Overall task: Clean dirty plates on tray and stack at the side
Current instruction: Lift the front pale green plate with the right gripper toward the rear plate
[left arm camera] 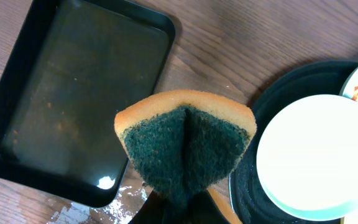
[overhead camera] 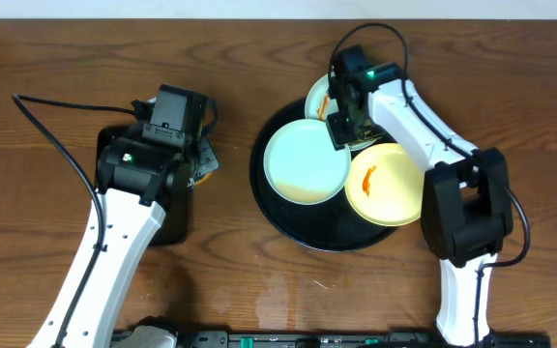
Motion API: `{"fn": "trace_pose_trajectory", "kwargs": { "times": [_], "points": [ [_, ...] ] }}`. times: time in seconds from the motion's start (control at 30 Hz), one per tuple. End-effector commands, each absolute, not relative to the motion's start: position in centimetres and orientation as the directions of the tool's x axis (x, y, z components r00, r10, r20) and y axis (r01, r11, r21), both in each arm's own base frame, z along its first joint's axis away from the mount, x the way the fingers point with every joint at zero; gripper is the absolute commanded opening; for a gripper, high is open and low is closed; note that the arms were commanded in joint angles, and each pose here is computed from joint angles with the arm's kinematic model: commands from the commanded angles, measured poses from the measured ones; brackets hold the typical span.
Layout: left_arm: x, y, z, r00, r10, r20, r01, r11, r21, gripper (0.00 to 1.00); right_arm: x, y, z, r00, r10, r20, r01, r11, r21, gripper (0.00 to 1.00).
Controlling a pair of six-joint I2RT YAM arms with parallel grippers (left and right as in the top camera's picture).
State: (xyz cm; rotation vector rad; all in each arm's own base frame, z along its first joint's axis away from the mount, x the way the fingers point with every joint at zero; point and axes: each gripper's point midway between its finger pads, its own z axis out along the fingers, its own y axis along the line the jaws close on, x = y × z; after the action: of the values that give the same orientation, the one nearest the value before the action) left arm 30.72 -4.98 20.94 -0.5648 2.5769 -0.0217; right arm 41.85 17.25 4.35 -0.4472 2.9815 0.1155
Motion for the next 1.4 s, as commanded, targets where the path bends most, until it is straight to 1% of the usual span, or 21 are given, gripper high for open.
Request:
{"fn": "trace_pose_trajectory", "kwargs": {
  "times": [0.0, 0.2, 0.27, 0.4, 0.47, 0.5, 0.53, 0.57, 0.63, 0.67, 0.87, 1.1, 1.37],
  "points": [
    [30.8, -4.8, 21.9, -0.782, -0.388, -0.488, -0.377, 0.918, -0.126, 0.08, 42.0, 18.0, 4.0, -0.937, -0.321, -0.135, -0.339, 0.931, 0.137, 0.52],
    [30.8, -4.8, 21.9, -0.782, -0.388, -0.488, -0.377, 0.918, -0.126, 0.08, 42.1, 18.1, 2.8, -0.937, -0.326, -0.122, -0.342, 0.929, 0.14, 0.5],
    [30.8, -4.8, 21.9, -0.782, -0.388, -0.488, -0.377, 0.918, -0.126, 0.08, 42.1, 18.1, 2.0, -0.939, -0.326, -0.111, -0.34, 0.93, 0.14, 0.47],
    [30.8, -4.8, 21.9, -0.782, -0.388, -0.488, -0.377, 0.918, -0.126, 0.08, 41.9, 18.1, 1.5, -0.94, -0.326, -0.099, -0.338, 0.93, 0.141, 0.47],
    [30.8, -4.8, 21.9, -0.782, -0.388, -0.488, -0.377, 0.918, -0.126, 0.08, 41.9, 18.1, 1.5, -0.94, -0.327, -0.097, -0.338, 0.93, 0.143, 0.44],
    [30.8, -4.8, 21.9, -0.782, -0.388, -0.488, -0.377, 0.918, -0.126, 0.06, 41.9, 18.2, 1.5, -0.94, -0.327, -0.096, -0.338, 0.93, 0.147, 0.4],
    [30.8, -4.8, 21.9, -0.782, -0.388, -0.488, -0.377, 0.918, -0.126, 0.08, 41.8, 18.3, 1.5, -0.94, -0.327, -0.096, -0.338, 0.929, 0.152, 0.33],
    [30.8, -4.8, 21.9, -0.781, -0.388, -0.488, -0.377, 0.918, -0.127, 0.08, 41.8, 18.4, 1.5, -0.94, -0.327, -0.096, -0.339, 0.927, 0.159, 0.22],
    [30.8, -4.8, 21.9, -0.782, -0.388, -0.488, -0.377, 0.918, -0.126, 0.08, 41.7, 18.5, 1.5, -0.94, -0.327, -0.096, -0.339, 0.926, 0.167, 0.04],
    [30.8, -4.8, 21.9, -0.782, -0.388, -0.488, -0.377, 0.918, -0.126, 0.08, 41.8, 18.5, 1.5, -0.94, -0.327, -0.096, -0.339, 0.926, 0.166, 0.01],
    [30.8, -4.8, 21.9, -0.782, -0.388, -0.488, -0.377, 0.918, -0.126, 0.08, 41.9, 18.5, 2.1, -0.94, -0.325, -0.107, -0.339, 0.926, 0.166, 0.01],
    [30.8, -4.8, 21.9, -0.782, -0.388, -0.488, -0.377, 0.918, -0.126, 0.08, 42.4, 18.4, 6.4, -0.927, -0.322, -0.192, -0.352, 0.924, 0.151, 0.01],
    [30.8, -4.8, 21.9, -0.782, -0.388, -0.488, -0.377, 0.918, -0.126, 0.08, 43.0, 16.1, 11.5, -0.903, -0.319, -0.288, -0.336, 0.942, 0.012, 0.01]
  ]
}}
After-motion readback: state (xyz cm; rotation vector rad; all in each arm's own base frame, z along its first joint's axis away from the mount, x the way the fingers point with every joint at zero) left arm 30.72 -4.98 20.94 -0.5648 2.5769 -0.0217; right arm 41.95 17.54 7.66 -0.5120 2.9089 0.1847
